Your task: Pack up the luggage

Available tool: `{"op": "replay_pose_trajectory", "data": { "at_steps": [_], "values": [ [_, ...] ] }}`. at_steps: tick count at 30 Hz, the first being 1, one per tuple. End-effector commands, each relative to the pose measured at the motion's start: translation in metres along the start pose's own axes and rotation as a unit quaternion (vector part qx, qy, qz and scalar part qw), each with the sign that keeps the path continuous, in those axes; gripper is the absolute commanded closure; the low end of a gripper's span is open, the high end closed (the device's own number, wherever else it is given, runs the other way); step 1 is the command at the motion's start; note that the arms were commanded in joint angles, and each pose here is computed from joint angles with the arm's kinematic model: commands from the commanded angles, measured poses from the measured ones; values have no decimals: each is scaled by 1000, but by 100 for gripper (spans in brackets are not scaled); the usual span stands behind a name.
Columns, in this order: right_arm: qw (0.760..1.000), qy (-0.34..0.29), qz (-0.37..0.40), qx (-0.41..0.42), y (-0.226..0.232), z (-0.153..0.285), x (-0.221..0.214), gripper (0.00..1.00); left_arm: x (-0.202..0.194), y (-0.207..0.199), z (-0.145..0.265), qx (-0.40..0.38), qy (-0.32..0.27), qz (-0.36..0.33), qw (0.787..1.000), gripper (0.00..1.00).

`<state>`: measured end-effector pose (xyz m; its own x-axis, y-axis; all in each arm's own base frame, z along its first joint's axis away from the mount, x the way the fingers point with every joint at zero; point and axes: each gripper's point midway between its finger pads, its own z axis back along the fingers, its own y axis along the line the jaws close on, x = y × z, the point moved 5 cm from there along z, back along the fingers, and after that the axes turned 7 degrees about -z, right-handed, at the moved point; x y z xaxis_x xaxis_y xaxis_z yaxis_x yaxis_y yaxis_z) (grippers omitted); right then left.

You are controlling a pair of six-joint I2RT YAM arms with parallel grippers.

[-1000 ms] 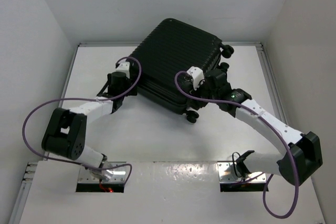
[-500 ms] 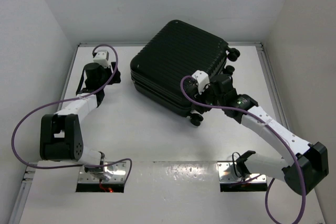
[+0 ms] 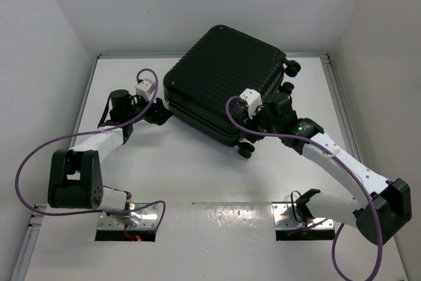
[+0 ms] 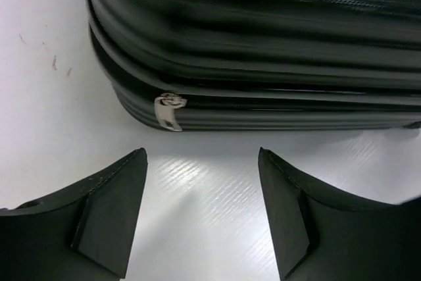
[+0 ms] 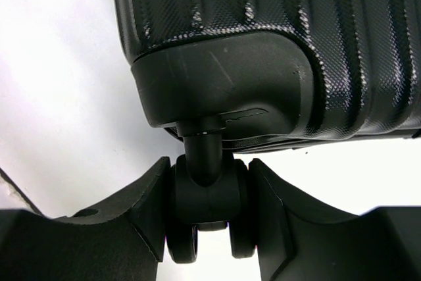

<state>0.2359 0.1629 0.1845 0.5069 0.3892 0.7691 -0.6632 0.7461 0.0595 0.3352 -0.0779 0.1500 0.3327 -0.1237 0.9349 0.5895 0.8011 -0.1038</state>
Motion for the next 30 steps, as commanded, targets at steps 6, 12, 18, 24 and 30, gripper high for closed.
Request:
{"op": "replay_pose_trajectory", "data": {
  "at_steps": [6, 12, 18, 24, 30],
  "values": [
    [997, 66, 31, 30, 6, 16, -38, 100, 4, 42, 1, -112, -4, -71, 991, 28],
    [996, 86, 28, -1, -6, 24, -53, 100, -21, 44, -7, -224, -1, -66, 972, 31],
    [995, 96, 18, -11, -8, 28, -56, 100, -26, 31, -16, -270, -13, -83, 959, 34],
    [994, 103, 17, -12, -9, 29, -58, 100, -27, 27, -23, -286, -16, -80, 955, 34],
    [995, 101, 16, -5, -8, 26, -54, 100, -21, 22, -35, -302, -17, -81, 950, 35]
  ]
}}
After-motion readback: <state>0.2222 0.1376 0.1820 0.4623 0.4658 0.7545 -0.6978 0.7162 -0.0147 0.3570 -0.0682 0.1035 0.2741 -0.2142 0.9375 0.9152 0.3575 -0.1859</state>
